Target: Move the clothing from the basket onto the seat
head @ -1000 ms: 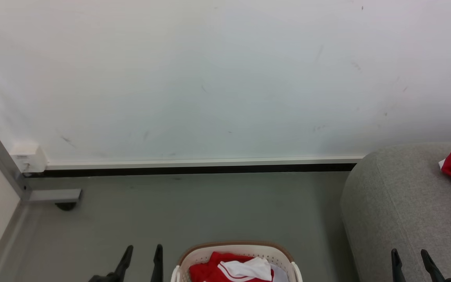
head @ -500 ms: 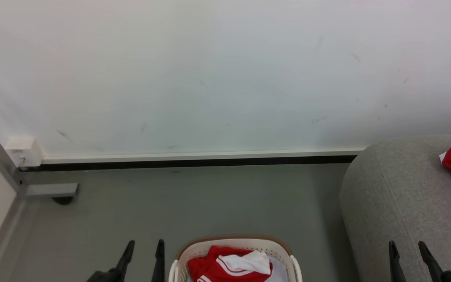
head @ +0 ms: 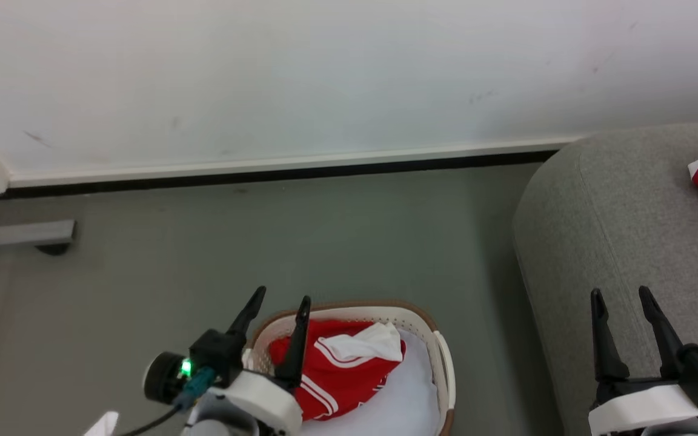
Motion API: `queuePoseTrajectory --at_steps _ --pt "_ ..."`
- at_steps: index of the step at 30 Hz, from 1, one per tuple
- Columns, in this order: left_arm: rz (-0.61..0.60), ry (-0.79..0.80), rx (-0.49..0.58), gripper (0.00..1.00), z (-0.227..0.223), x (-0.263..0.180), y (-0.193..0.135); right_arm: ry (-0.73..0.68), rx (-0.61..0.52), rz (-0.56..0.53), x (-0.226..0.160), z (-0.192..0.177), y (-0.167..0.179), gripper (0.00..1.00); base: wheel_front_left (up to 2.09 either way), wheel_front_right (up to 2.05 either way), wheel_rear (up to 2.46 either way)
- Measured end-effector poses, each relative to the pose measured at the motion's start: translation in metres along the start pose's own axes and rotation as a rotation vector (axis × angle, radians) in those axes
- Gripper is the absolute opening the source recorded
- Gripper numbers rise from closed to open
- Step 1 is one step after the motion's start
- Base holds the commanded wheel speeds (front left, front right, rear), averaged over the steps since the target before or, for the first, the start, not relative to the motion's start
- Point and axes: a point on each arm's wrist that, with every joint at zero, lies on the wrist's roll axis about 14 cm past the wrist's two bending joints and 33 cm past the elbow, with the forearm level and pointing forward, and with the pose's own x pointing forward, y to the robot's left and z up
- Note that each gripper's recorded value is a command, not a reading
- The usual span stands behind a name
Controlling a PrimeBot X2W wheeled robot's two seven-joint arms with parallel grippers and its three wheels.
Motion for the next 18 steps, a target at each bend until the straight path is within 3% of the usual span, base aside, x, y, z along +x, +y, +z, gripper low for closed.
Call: queuePoseTrajectory --at_steps 12,18 --pt "-0.201 0.255 0.079 1.0 -0.081 0.077 -0.029 0.034 -0.007 -0.016 0.051 -0.024 -0.011 1.0 0.0 0.0 0.0" --pt "-0.285 0.487 0.113 1.0 -0.155 0.081 -0.037 0.054 0.0 -0.016 0.073 -0.04 -0.015 1.0 0.0 0.0 0.0"
